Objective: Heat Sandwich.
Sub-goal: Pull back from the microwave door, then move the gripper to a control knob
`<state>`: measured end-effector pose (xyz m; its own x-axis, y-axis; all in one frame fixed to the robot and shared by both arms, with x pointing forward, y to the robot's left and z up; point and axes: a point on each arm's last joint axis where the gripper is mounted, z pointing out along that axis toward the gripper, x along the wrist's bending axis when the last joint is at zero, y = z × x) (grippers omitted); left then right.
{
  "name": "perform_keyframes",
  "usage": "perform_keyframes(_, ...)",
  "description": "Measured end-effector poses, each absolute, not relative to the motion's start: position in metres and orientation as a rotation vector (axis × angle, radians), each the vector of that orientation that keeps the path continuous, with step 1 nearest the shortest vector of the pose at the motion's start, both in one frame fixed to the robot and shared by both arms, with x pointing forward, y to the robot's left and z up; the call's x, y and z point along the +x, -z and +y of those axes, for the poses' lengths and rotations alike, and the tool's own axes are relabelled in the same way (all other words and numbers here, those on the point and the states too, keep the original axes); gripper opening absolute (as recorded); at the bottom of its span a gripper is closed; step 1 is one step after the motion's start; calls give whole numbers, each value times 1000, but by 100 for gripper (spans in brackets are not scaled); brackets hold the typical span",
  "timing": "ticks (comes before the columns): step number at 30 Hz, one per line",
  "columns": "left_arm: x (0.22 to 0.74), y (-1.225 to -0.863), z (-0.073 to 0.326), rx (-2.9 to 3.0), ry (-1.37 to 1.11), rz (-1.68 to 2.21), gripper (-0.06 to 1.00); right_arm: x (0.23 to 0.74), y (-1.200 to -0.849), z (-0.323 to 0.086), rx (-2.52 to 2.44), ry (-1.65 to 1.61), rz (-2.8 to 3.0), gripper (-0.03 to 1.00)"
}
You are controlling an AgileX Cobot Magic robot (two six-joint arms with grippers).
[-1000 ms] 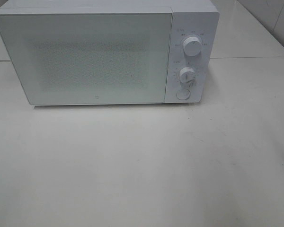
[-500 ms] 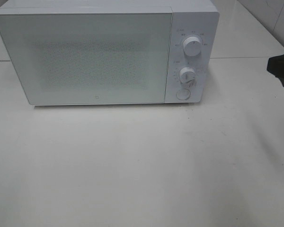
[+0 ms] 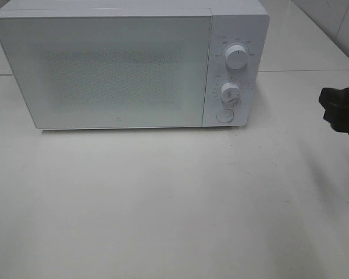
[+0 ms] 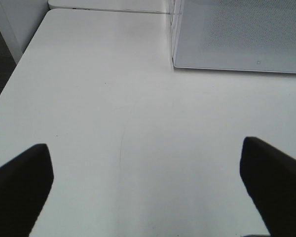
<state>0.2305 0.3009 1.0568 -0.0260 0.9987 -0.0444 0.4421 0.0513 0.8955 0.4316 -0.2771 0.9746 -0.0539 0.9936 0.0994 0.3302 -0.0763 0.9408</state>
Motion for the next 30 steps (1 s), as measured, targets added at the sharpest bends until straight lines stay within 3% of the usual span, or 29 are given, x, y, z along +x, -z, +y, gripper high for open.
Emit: perform_keyframes(30,230,-1057,301,1491,-930,1573,97,443,-930,-199,1318,-1077,1445,74)
